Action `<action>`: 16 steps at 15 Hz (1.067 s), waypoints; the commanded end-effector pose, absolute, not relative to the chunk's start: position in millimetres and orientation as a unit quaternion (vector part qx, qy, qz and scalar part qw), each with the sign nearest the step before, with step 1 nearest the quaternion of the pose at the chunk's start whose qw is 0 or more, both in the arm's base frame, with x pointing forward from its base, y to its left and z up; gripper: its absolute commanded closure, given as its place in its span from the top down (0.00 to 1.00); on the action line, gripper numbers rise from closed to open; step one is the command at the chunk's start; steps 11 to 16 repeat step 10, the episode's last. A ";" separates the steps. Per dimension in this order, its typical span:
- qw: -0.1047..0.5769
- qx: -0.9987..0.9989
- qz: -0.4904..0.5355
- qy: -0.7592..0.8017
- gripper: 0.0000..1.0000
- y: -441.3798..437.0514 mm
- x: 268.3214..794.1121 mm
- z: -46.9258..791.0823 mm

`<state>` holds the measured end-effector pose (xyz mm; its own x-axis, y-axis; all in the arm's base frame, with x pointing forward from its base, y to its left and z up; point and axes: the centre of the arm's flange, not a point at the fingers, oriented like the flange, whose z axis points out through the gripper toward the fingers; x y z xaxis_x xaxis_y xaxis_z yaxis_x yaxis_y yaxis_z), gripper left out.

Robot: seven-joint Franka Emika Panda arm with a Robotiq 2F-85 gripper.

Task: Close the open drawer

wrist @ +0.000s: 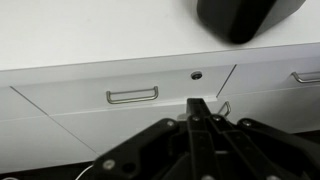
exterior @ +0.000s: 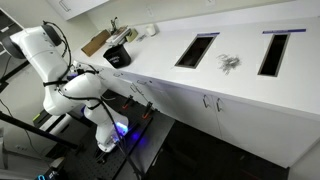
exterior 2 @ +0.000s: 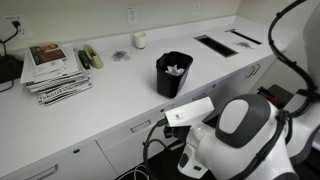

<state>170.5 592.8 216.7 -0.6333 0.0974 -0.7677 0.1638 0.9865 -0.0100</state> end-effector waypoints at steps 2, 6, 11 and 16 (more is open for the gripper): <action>0.403 0.094 0.020 0.910 0.00 543.5 158.5 286.2; 0.368 0.094 0.062 0.923 0.00 532.9 148.6 313.4; 0.345 0.103 0.084 0.929 0.00 523.9 138.9 324.0; 0.345 0.103 0.084 0.929 0.00 523.9 138.9 324.0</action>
